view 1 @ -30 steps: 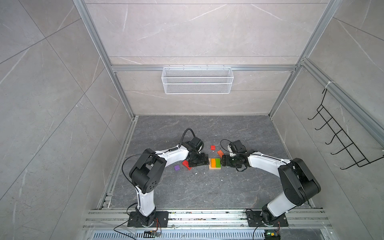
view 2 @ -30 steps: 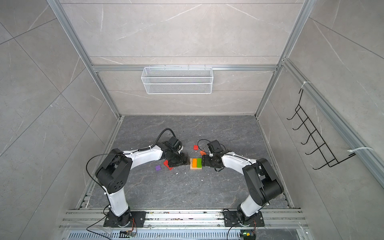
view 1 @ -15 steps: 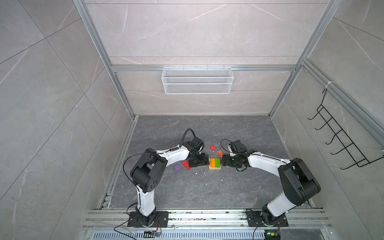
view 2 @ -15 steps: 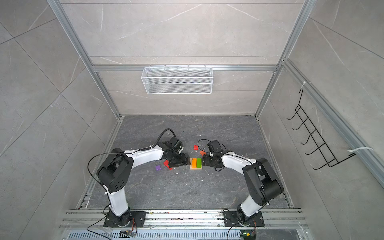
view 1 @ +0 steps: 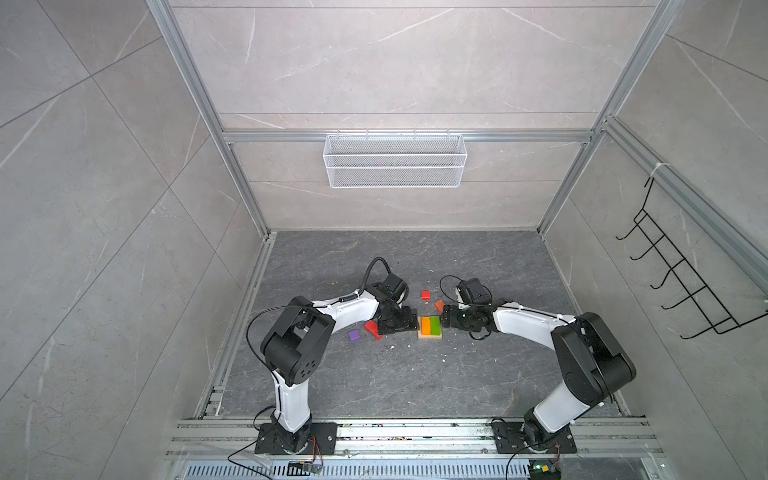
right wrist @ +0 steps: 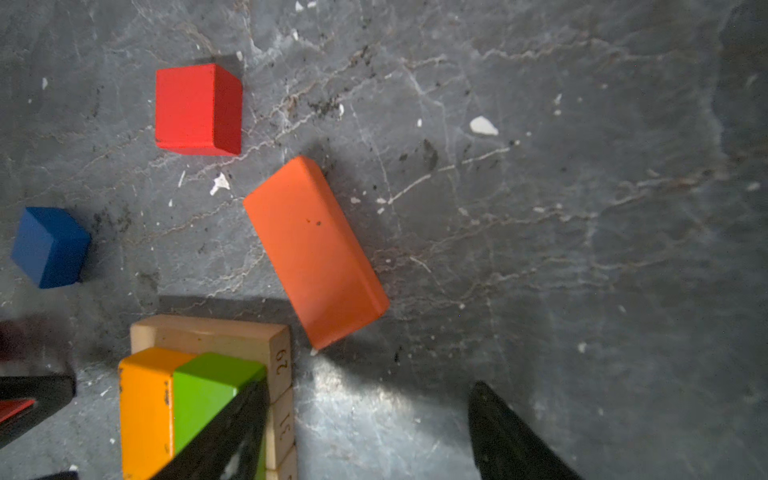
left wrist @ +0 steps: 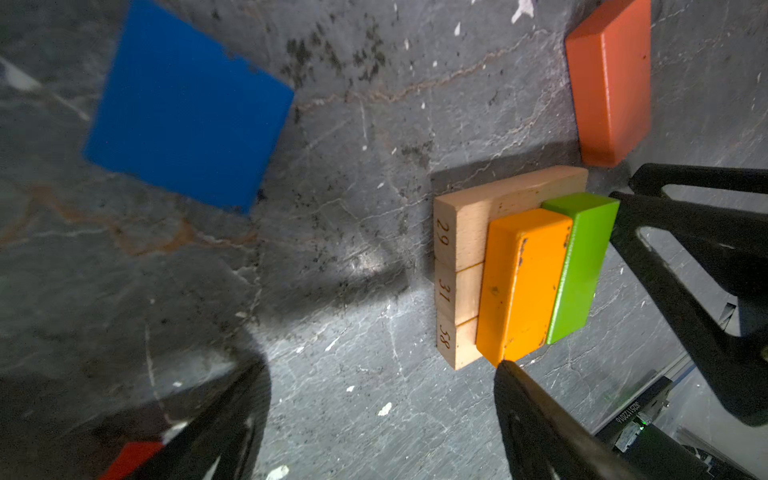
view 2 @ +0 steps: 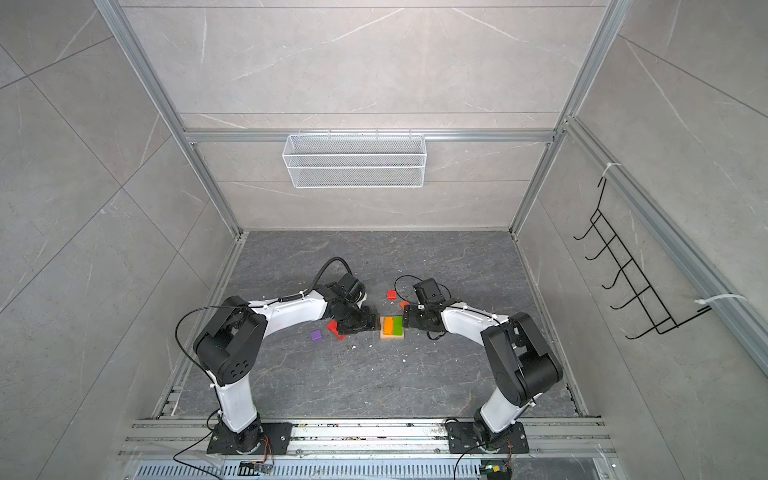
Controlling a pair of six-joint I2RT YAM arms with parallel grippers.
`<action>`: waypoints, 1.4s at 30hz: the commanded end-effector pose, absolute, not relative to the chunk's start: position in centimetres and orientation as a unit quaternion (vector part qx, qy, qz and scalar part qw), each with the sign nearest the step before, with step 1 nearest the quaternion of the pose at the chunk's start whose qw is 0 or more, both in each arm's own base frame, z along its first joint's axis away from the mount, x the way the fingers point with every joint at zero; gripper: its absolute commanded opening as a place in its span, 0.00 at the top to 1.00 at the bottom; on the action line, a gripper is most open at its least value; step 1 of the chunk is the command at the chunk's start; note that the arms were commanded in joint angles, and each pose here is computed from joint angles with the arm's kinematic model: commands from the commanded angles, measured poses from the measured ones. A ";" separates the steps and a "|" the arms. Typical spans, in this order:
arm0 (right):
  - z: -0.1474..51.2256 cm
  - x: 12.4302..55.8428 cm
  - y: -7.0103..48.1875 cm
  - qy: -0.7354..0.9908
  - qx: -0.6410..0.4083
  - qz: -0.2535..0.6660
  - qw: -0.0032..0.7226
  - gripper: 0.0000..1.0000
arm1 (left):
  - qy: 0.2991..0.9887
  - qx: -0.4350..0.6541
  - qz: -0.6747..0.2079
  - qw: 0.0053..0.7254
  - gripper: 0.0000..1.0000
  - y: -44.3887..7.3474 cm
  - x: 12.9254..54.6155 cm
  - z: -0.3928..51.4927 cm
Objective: Build the wood block tower
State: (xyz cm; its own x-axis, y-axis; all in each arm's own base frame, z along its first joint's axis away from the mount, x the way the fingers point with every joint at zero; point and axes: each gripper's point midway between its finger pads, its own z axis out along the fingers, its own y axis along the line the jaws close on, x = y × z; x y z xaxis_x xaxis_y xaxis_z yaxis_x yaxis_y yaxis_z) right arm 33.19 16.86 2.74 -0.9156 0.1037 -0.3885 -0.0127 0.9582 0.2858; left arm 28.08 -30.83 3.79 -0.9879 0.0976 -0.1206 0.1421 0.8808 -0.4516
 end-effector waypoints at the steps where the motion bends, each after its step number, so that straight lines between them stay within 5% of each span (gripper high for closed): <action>1: 1.3 32.3 16.9 0.974 0.019 0.143 0.175 0.31 | 0.969 0.071 -0.232 0.048 0.13 -31.1 28.3 3.9; 42: 1.0 29.0 16.7 0.979 -0.003 0.141 0.145 0.31 | 0.970 0.072 -0.229 0.046 0.14 -31.2 28.4 4.0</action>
State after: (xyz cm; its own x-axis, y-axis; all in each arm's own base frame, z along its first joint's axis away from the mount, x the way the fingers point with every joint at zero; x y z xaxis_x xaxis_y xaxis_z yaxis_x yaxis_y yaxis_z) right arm 31.45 16.51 2.66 -0.9270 0.0796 -0.3666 -0.0296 0.9586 0.2831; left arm 28.26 -30.97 3.74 -0.9888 0.0986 -0.1122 0.1388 0.8840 -0.4464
